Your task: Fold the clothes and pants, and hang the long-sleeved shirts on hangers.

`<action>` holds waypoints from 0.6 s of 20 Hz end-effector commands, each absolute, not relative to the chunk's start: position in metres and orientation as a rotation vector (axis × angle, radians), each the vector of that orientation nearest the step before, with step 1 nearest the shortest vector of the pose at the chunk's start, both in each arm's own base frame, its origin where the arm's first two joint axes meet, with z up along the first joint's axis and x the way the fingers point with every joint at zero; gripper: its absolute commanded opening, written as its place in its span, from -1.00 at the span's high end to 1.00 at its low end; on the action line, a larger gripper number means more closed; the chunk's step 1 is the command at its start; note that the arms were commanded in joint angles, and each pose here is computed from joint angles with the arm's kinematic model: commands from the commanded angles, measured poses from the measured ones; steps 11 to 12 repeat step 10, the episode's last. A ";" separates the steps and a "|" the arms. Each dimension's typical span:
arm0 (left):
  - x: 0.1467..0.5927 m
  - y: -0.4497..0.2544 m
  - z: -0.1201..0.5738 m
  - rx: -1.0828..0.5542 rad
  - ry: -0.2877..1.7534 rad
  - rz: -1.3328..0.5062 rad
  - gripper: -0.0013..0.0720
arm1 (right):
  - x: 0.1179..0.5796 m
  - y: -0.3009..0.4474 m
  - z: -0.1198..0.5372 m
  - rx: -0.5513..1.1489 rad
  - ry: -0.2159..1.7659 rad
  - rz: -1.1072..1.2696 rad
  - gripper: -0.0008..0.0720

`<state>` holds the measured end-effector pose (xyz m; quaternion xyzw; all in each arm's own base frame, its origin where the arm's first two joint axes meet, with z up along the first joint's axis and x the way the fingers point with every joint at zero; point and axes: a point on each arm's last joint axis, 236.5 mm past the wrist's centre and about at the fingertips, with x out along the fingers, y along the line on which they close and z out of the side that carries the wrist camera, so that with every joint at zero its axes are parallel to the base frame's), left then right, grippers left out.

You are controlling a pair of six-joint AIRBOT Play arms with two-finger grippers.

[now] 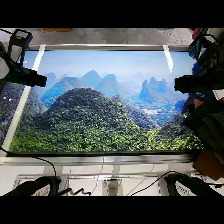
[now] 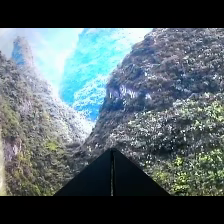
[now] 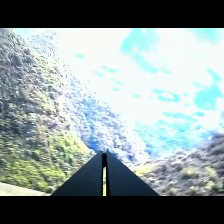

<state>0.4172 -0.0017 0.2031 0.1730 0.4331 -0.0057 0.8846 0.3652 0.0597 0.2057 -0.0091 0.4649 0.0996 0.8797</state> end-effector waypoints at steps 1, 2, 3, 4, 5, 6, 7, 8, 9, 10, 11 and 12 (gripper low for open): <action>0.417 -0.001 0.203 0.360 0.901 -0.011 0.90 | 0.365 0.073 0.206 -0.082 0.956 0.233 0.87; 0.417 -0.001 0.203 0.360 0.902 -0.011 0.90 | 0.365 0.074 0.207 -0.082 0.953 0.234 0.87; 0.417 -0.001 0.203 0.360 0.901 -0.011 0.90 | 0.366 0.073 0.207 -0.081 0.950 0.233 0.87; 0.417 -0.001 0.203 0.360 0.902 -0.011 0.90 | 0.366 0.073 0.207 -0.081 0.950 0.233 0.87; 0.417 -0.001 0.203 0.360 0.902 -0.011 0.90 | 0.366 0.073 0.207 -0.081 0.950 0.233 0.87; 0.417 -0.001 0.203 0.360 0.901 -0.011 0.90 | 0.366 0.073 0.207 -0.081 0.950 0.233 0.87; 0.417 -0.001 0.203 0.360 0.901 -0.011 0.90 | 0.366 0.073 0.207 -0.081 0.950 0.233 0.87; 0.417 -0.001 0.203 0.360 0.901 -0.011 0.90 | 0.366 0.073 0.207 -0.081 0.950 0.233 0.87; 0.417 -0.001 0.203 0.360 0.901 -0.011 0.90 | 0.366 0.073 0.207 -0.081 0.950 0.233 0.87; 0.417 -0.001 0.203 0.360 0.901 -0.011 0.90 | 0.366 0.073 0.207 -0.081 0.950 0.233 0.87; 0.417 -0.001 0.203 0.360 0.901 -0.011 0.90 | 0.366 0.073 0.207 -0.081 0.950 0.233 0.87; 0.417 -0.001 0.203 0.360 0.901 -0.011 0.90 | 0.366 0.073 0.207 -0.081 0.950 0.233 0.87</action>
